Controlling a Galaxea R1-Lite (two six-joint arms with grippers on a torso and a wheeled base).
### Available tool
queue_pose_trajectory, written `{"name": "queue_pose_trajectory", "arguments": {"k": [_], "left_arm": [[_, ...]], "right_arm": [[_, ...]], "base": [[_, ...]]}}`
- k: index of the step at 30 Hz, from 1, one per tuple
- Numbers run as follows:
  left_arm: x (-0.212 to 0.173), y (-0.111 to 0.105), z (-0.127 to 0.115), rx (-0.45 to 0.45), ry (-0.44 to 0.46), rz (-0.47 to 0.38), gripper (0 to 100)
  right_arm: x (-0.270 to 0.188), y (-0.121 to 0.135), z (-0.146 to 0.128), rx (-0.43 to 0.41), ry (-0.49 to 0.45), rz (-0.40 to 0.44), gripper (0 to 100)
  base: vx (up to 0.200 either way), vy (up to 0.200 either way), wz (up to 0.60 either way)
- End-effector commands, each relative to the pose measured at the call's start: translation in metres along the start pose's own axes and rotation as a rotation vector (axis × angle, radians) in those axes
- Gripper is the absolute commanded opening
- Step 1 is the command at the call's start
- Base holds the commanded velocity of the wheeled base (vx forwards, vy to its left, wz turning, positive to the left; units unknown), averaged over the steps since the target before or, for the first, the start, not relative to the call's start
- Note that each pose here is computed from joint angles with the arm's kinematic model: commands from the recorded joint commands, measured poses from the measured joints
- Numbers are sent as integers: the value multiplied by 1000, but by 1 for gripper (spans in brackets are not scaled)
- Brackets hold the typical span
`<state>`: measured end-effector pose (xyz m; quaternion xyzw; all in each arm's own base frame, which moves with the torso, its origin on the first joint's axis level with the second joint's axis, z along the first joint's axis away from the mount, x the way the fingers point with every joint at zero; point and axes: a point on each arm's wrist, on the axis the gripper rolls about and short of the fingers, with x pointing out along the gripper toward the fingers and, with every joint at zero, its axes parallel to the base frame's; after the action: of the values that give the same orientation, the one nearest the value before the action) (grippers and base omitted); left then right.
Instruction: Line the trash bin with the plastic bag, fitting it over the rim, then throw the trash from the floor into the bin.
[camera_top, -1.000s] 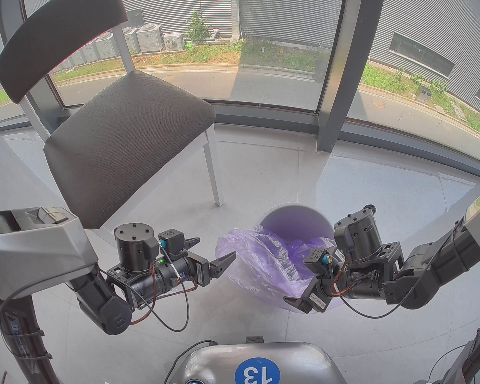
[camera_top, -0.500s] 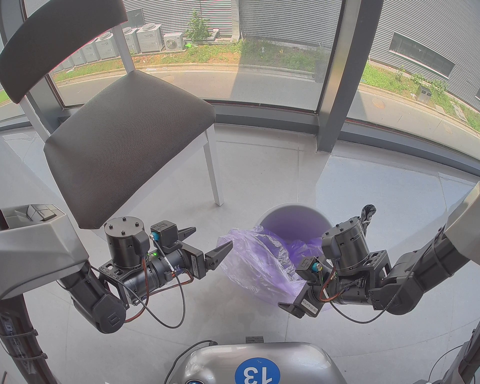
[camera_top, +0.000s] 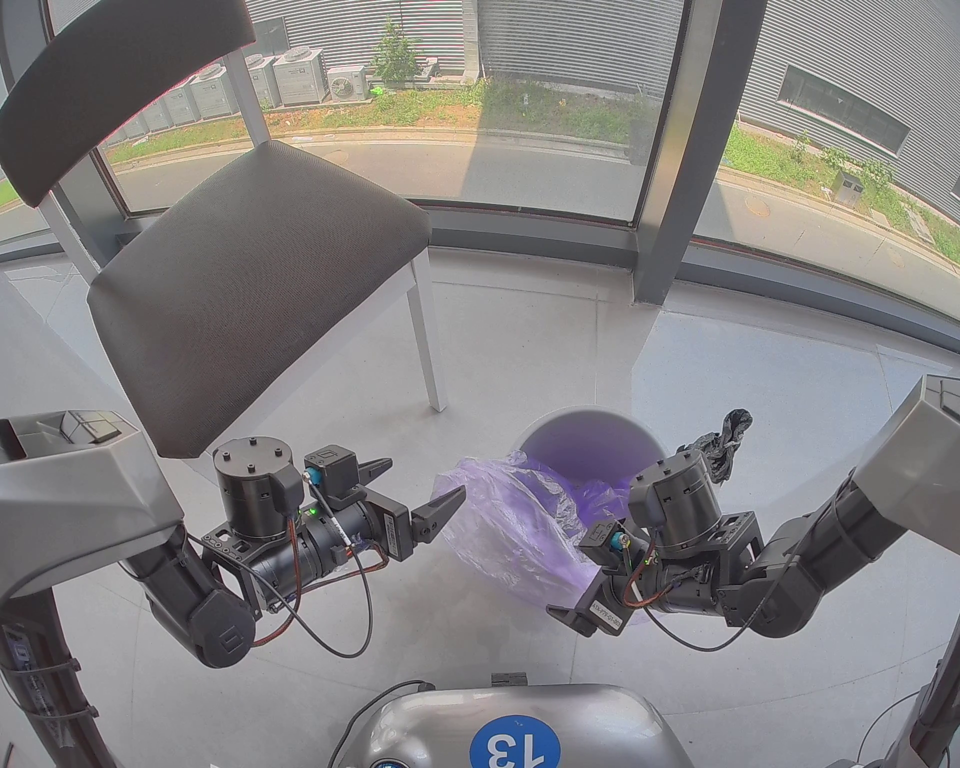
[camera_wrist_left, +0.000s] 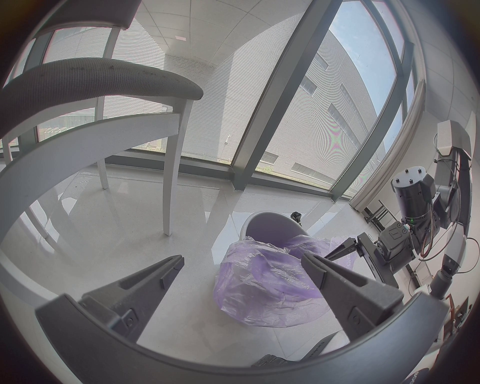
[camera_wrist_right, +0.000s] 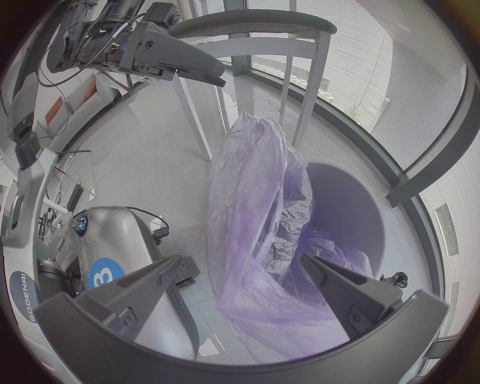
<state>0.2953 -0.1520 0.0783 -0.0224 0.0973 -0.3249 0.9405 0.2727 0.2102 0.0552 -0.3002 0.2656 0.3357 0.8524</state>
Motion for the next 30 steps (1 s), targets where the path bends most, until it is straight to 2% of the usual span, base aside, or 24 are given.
{"name": "queue_pose_trajectory", "arguments": {"k": [1, 15, 26, 30], "left_arm": [[0, 0, -1, 0, 0, -1, 100], [1, 1, -3, 0, 0, 1, 100], [3, 5, -7, 18, 1, 10, 100], [5, 12, -10, 26, -14, 26, 100]], "right_arm": [[8, 3, -5, -4, 20, 10, 0], [0, -7, -1, 16, -8, -23, 0], [-11, -59, 13, 73, -87, -159, 0], [-8, -89, 14, 85, -102, -234, 0]], "base": [[0, 0, 0], [0, 0, 0], [0, 0, 0], [0, 0, 0]]}}
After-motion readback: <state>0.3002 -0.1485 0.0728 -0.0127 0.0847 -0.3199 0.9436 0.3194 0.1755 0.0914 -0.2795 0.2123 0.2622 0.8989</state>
